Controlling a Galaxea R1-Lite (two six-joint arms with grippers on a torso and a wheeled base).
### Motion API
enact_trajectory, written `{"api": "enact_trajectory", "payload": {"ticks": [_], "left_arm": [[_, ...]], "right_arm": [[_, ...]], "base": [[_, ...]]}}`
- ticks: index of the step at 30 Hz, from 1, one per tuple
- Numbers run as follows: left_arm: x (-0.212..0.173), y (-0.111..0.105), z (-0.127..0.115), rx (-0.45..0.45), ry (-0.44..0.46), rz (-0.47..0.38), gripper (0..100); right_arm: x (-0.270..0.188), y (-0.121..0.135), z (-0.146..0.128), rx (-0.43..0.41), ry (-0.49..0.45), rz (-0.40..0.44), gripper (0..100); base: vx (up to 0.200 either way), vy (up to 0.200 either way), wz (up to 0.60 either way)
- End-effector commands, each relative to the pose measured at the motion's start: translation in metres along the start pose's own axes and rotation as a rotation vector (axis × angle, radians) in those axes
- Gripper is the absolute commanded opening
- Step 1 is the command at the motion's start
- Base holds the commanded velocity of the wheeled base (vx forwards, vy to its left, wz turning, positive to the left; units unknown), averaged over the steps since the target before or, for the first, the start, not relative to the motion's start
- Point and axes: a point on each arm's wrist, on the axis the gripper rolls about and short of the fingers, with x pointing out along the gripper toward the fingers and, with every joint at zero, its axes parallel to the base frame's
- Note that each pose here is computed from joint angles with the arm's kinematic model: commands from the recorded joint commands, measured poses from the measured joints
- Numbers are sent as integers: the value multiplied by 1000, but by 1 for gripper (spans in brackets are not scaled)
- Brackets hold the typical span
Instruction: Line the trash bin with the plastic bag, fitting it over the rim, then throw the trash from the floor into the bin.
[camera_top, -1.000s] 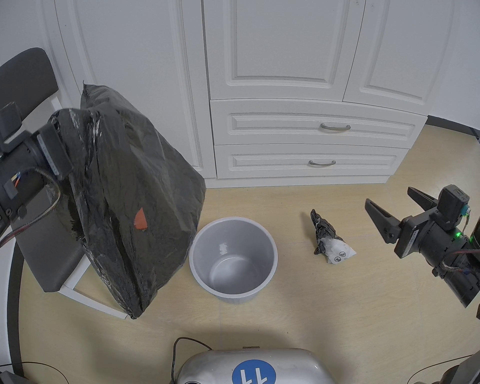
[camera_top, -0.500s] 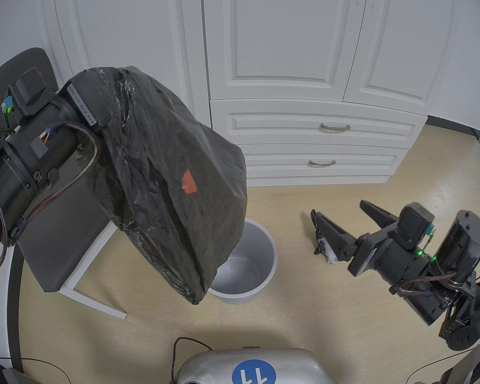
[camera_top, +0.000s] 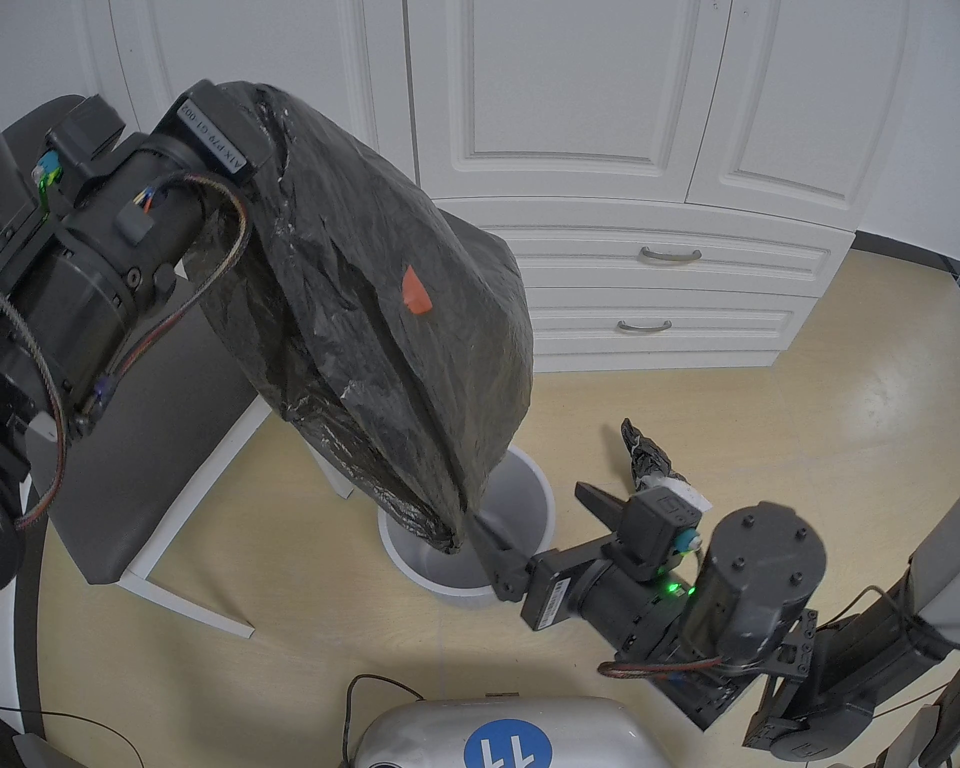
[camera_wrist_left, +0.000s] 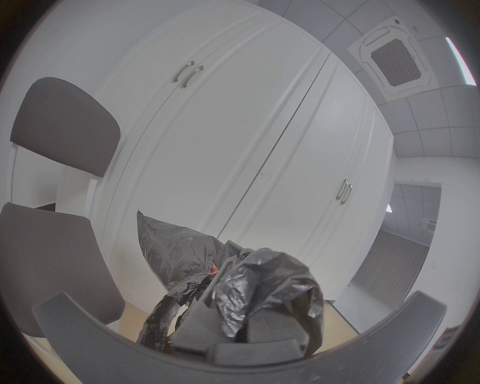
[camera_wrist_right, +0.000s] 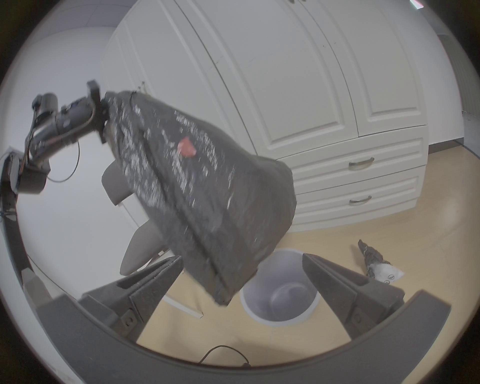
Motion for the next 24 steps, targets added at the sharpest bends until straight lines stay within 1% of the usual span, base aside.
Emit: {"api": "enact_trajectory", "payload": {"ticks": [1,6,9,13,16,17,20,24], "left_arm": [[14,-5,-10,-15,-26,13,0],[15,-9,-8,-28,-46,22,0],[15,-10,-5,-34,-55,19,0],[14,-11,-2,-41,-65,17,0],[13,-12,0,-45,-71,19,0],[12,-15,2,-54,-80,32,0],[11,-17,5,-65,-90,28,0],[10,-21,5,-77,-99,16,0]], "right_arm": [[6,9,-23,-12,58,15,100],[8,14,-35,-4,84,23,100],[10,18,-40,19,97,28,100],[12,22,-52,14,120,34,100],[16,25,-58,28,128,34,100],[23,29,-62,68,114,13,100],[37,35,-66,116,76,-36,100],[46,40,-69,150,51,-61,100]], "base": [[0,0,0],[0,0,0],[0,0,0],[0,0,0],[0,0,0],[0,0,0],[0,0,0],[0,0,0]]}}
